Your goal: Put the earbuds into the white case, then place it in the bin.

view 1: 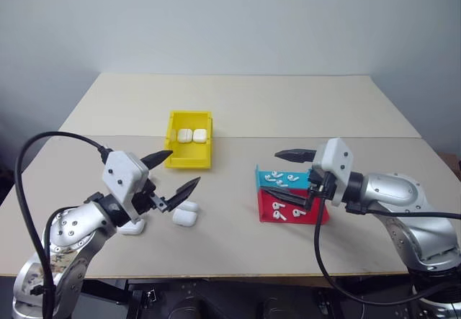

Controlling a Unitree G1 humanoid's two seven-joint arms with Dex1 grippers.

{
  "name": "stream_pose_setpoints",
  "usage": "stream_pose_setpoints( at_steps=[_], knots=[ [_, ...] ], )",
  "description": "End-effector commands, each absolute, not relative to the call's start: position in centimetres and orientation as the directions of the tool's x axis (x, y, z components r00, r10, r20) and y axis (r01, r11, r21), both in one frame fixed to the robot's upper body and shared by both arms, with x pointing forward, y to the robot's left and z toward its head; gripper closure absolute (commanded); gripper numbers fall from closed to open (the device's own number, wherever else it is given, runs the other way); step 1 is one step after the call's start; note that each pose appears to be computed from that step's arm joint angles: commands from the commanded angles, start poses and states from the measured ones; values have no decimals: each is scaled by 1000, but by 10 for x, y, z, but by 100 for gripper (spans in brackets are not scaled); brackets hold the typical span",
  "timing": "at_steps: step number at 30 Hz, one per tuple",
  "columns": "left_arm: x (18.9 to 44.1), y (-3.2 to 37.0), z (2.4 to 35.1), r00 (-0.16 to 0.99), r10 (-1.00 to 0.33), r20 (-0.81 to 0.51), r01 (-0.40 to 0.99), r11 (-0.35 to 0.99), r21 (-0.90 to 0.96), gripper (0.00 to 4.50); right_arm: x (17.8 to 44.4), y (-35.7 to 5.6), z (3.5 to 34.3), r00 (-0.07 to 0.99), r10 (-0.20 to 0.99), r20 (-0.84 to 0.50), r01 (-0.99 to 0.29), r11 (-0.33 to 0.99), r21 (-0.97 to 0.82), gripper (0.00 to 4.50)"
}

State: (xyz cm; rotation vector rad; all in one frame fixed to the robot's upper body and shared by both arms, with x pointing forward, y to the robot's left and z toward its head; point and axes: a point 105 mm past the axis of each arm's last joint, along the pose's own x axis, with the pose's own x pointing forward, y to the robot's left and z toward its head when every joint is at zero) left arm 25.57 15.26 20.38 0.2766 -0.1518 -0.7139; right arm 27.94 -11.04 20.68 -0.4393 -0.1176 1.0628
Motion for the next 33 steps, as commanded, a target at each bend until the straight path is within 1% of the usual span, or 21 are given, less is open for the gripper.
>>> stream_pose_setpoints(
  at_steps=[1, 7, 11, 14, 15, 18, 21, 25, 26, 28, 29, 31, 33],
  knots=[
    [250, 153, 212, 737, -673, 67, 621, 712, 328, 9, 277, -107, 219, 475, 876, -79, -806, 398, -439, 0],
    [248, 156, 209, 754, -655, 44, 611, 725, 318, 9, 277, -108, 219, 480, 874, -79, -805, 403, -436, 0],
    [248, 162, 214, 777, -628, 34, 594, 750, 289, 9, 279, -107, 219, 478, 875, -78, -805, 401, -437, 0],
    [247, 167, 215, 802, -596, -34, 585, 773, 244, 9, 281, -107, 219, 476, 875, -92, -813, 399, -424, 0],
    [245, 166, 217, 804, -594, -42, 582, 770, 261, 9, 282, -107, 220, 475, 875, -94, -814, 395, -426, 0],
    [243, 170, 221, 858, -509, -72, 508, 818, 272, 9, 283, -107, 224, 470, 878, -93, -813, 389, -434, 0],
    [242, 176, 218, 881, -446, -157, 473, 831, 294, 9, 282, -107, 224, 470, 878, -96, -814, 389, -431, 0],
    [244, 194, 217, 888, -346, -303, 438, 836, 330, 9, 279, -105, 220, 467, 878, -104, -820, 386, -422, 0],
    [246, 203, 214, 868, -328, -372, 438, 860, 263, 9, 279, -105, 220, 467, 878, -103, -821, 387, -420, 0],
    [239, 212, 206, 739, -375, -560, 500, 862, 82, 9, 278, -106, 219, 470, 877, -100, -821, 393, -414, 0],
    [234, 214, 207, 686, -387, -616, 509, 860, 26, 9, 277, -106, 219, 471, 876, -100, -821, 395, -412, 0],
    [231, 216, 212, 661, -340, -669, 484, 874, 34, 9, 275, -107, 218, 471, 876, -102, -823, 394, -410, 0],
    [227, 220, 211, 638, -268, -722, 444, 894, 59, 9, 274, -107, 216, 469, 877, -104, -825, 393, -407, 0]
  ],
)
